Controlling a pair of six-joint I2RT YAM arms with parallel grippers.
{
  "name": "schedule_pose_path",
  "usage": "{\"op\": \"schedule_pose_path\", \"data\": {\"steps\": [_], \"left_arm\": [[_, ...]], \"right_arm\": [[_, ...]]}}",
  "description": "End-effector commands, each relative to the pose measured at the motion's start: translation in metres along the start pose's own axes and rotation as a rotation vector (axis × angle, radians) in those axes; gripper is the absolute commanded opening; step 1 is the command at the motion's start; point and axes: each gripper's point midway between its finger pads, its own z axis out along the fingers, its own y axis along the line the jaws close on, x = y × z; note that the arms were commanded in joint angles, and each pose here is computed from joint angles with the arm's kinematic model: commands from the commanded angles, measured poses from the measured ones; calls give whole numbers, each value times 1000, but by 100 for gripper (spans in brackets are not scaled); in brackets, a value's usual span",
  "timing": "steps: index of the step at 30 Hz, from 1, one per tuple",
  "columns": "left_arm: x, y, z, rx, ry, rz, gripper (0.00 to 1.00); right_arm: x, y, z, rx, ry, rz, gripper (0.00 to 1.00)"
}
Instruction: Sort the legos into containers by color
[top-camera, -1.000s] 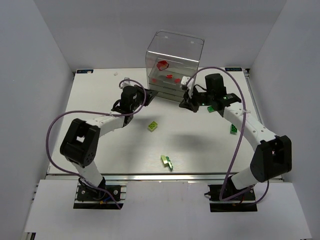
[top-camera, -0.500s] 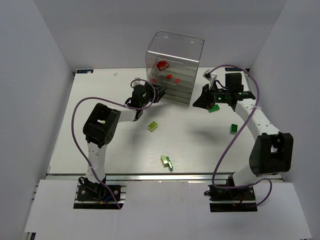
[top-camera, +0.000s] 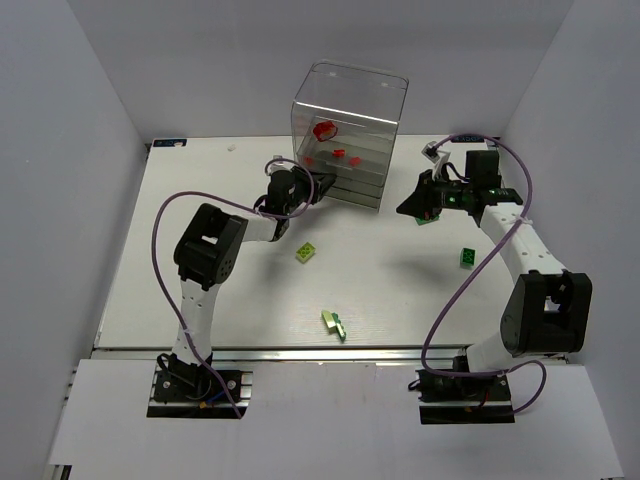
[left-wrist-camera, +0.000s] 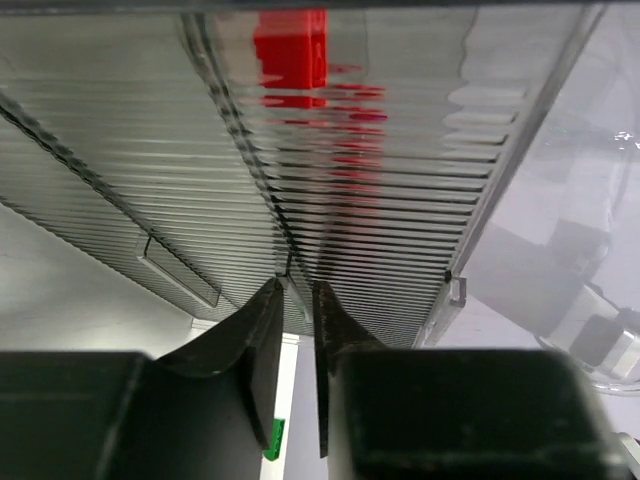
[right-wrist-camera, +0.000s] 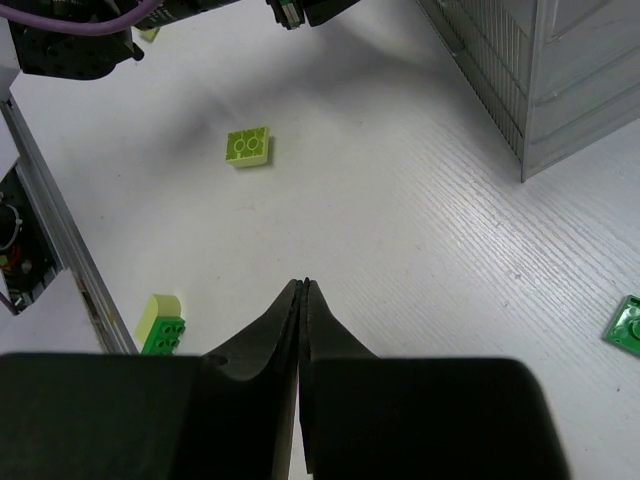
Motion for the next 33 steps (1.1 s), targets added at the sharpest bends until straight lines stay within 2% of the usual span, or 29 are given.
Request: {"op": "schedule_pose_path", "data": {"steps": [1,6,8,9,13,15,16,21,22,23,26,28,29,30,33], "left_arm": [[-4,-30,4,84,-15,0,27],[-4,-27,0,88,-17,-3,13],[-3,-24,-6,82,-16,-3,12],[-3,-31,-10,98,-18,0,7],[2,-23,-36,81,-10,0,7],[6,-8,-50,60,-7,-3,7],[6,-13,-56,69,-8,-2,7],[14,-10,-76,54,3,31,7],[15,-6,-80,43,3,36,9],[15,-8,-82,43,6,41,17],[13,-8,-84,35,17,49,31],[14,-14,-85,44,25,56,38],[15,-12,-86,28,30,56,42],[15,-16,-88,31,33,67,51],[20,-9,-96,-10,59,85,63]], "right_arm": [[-14,8,-8,-16,-47,-34,4],[-10,4,-10,-3,-46,-39,4],[-8,2,-11,6,-43,-40,4],[-6,1,-12,13,-40,-39,4],[2,-5,-13,48,-27,-18,12],[4,-9,-15,73,-29,-6,14],[6,-9,-15,76,-28,1,15],[17,-27,-15,159,-15,60,29],[17,-29,-15,169,-11,66,35],[19,-34,-15,191,-3,70,40],[27,-47,-13,236,25,98,52],[31,-56,-11,263,41,118,55],[35,-60,-11,282,59,123,56],[35,-66,-10,299,66,126,58],[40,-81,-8,344,97,139,59]]}}
